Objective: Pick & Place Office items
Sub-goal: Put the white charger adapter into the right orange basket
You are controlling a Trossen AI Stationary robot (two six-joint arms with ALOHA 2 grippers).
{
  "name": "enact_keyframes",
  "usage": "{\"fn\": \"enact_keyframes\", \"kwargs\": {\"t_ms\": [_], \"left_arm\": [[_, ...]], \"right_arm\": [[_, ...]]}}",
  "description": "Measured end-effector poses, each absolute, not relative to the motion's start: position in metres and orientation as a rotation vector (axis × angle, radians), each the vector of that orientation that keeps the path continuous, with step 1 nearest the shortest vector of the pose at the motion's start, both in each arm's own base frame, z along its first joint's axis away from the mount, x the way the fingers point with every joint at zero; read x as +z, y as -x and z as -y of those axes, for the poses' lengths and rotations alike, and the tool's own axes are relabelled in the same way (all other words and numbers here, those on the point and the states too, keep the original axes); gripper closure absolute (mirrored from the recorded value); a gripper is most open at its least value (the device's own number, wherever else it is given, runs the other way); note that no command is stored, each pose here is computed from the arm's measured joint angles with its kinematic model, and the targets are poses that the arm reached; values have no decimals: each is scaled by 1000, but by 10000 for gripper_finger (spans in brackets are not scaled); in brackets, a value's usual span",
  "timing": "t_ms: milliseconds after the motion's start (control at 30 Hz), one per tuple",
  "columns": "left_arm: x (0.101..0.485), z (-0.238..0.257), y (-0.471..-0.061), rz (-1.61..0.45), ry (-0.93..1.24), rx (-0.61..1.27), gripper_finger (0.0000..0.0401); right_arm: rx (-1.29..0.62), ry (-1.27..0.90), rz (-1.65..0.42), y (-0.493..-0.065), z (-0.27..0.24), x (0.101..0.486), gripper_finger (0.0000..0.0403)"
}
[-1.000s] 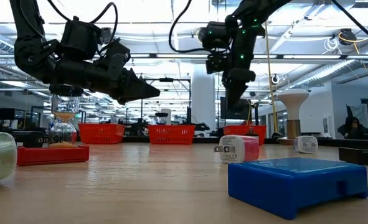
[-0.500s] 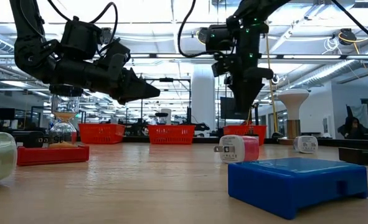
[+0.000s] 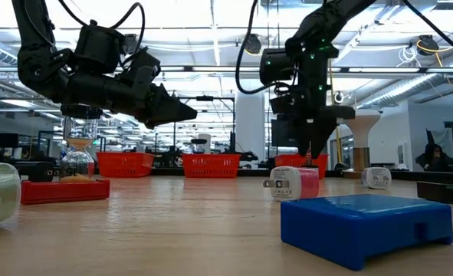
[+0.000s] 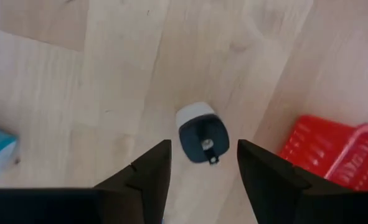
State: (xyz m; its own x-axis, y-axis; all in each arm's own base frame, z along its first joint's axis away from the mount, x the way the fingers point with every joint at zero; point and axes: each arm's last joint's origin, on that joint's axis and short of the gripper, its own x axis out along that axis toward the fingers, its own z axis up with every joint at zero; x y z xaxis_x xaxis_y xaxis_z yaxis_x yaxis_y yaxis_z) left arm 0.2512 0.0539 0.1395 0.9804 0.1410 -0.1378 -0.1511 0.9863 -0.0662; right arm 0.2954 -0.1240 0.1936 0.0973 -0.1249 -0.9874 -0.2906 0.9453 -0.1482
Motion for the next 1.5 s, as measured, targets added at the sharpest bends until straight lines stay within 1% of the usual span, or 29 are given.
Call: {"fn": "enact_keyframes", "kwargs": {"t_ms": [300, 433, 600, 833, 933, 1000, 1133, 1267, 1367, 1500], "left_arm": [[139, -54, -251, -133, 77, 147, 350], [139, -54, -251, -133, 77, 147, 350], [140, -54, -251, -133, 77, 147, 350], [140, -54, -251, -133, 77, 147, 350], [140, -54, -251, -133, 76, 147, 350], [140, -54, -251, -133, 76, 147, 350], [140, -54, -252, -131, 76, 147, 350], [140, -54, -252, -129, 76, 147, 350], [140, -54, -252, -129, 76, 147, 350], [140, -54, -252, -129, 76, 147, 350]], "right_arm": [[160, 390, -1464, -292, 123, 179, 213], [164, 398, -1459, -290, 122, 173, 214], [167, 414, -1446, -290, 122, 169, 233], [137, 384, -1445, -290, 122, 169, 285], [117, 349, -1456, -290, 122, 175, 285], [100, 337, -1448, -291, 123, 191, 285], [17, 289, -1416, -297, 142, 229, 278], [-91, 306, -1330, -297, 176, 266, 278], [-166, 303, -1334, -294, 207, 270, 279], [-202, 264, -1372, -291, 245, 254, 279]]}}
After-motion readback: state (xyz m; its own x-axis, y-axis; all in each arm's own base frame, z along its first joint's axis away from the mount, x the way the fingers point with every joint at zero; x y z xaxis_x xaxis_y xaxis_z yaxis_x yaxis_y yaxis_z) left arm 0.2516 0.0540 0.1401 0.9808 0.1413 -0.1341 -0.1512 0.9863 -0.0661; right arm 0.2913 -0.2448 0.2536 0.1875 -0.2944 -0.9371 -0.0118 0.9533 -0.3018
